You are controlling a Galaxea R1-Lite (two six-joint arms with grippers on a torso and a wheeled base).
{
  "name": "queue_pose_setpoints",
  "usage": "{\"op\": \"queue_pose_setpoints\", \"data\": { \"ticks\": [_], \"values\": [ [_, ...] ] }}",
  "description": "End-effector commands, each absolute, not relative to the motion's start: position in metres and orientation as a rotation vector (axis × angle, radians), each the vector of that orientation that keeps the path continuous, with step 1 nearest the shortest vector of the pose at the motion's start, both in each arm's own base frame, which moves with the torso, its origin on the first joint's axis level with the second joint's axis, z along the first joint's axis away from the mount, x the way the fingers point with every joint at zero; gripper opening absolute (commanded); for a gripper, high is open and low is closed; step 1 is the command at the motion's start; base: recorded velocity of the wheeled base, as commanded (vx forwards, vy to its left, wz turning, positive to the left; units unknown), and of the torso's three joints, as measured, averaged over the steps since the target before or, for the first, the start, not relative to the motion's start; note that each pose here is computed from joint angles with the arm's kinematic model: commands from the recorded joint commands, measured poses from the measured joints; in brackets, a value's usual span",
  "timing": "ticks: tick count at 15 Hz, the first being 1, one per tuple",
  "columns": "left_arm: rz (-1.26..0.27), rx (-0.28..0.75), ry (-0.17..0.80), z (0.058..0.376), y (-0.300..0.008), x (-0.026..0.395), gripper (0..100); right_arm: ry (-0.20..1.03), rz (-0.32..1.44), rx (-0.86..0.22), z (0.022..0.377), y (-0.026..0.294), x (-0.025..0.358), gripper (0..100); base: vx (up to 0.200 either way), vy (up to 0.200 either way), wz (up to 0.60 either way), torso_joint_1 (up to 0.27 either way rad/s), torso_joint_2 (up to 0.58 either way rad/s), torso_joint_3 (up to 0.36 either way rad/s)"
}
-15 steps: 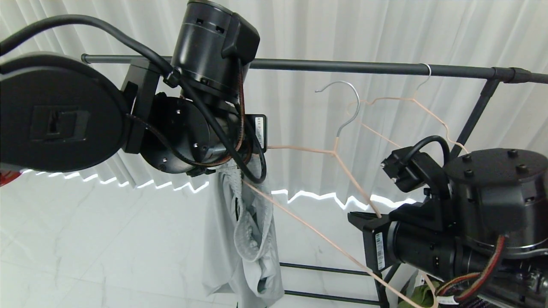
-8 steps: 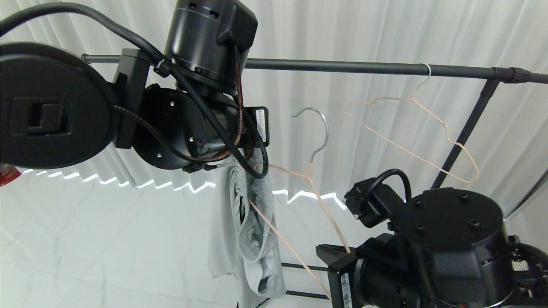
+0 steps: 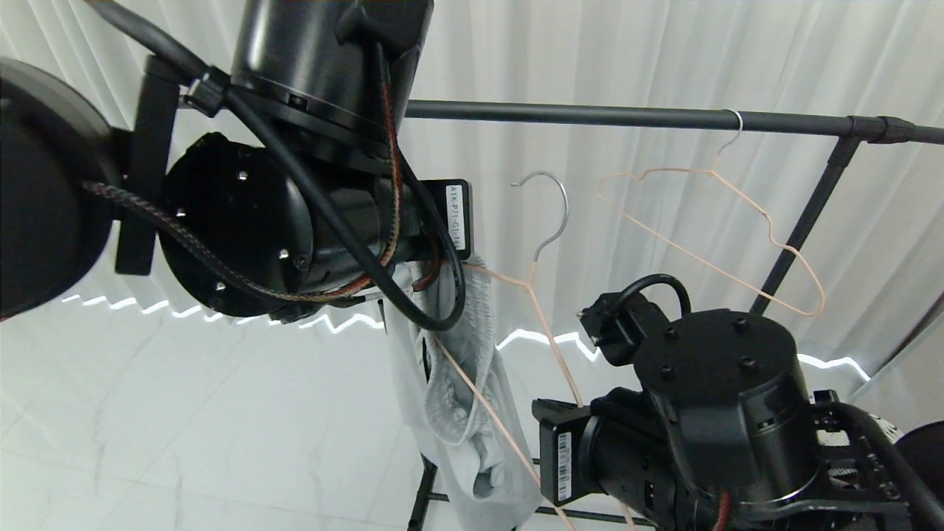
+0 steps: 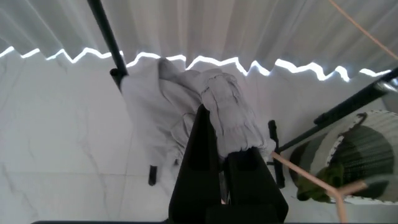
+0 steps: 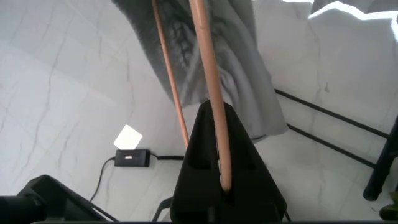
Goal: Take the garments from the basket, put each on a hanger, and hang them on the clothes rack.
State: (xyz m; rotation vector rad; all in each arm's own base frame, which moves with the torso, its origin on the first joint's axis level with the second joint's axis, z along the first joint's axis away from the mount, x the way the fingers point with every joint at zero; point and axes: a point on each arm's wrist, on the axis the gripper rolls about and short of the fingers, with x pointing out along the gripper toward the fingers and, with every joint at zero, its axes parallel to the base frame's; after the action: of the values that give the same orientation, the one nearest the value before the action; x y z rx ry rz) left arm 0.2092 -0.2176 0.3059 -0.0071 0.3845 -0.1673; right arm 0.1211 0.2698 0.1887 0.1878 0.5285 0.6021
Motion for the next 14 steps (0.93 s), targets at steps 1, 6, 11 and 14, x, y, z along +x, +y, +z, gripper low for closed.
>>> {"op": "queue_pose_setpoints", "data": {
  "ticks": [1, 6, 11, 14],
  "values": [
    [-0.22, -0.03, 0.375, 0.311, -0.227, 0.196, 0, 0.512, 0.621, 0.193, 0.191, 0.272, 0.119, 0, 0.0, 0.0, 0.0, 0.0, 0.0, 0.0],
    [-0.288, -0.076, 0.355, 0.321, -0.242, 0.182, 0, 0.52, 0.625, 0.171, 0.185, 0.278, 0.119, 0, 0.0, 0.0, 0.0, 0.0, 0.0, 0.0],
    [-0.28, -0.07, 0.373, 0.316, -0.23, 0.175, 0, 0.452, 0.591, 0.175, 0.193, 0.273, 0.123, 0, 0.0, 0.0, 0.0, 0.0, 0.0, 0.0],
    [-0.309, -0.084, 0.357, 0.323, -0.232, 0.168, 0, 0.36, 0.625, 0.174, 0.203, 0.272, 0.123, 0, 0.0, 0.0, 0.0, 0.0, 0.0, 0.0]
  ]
}}
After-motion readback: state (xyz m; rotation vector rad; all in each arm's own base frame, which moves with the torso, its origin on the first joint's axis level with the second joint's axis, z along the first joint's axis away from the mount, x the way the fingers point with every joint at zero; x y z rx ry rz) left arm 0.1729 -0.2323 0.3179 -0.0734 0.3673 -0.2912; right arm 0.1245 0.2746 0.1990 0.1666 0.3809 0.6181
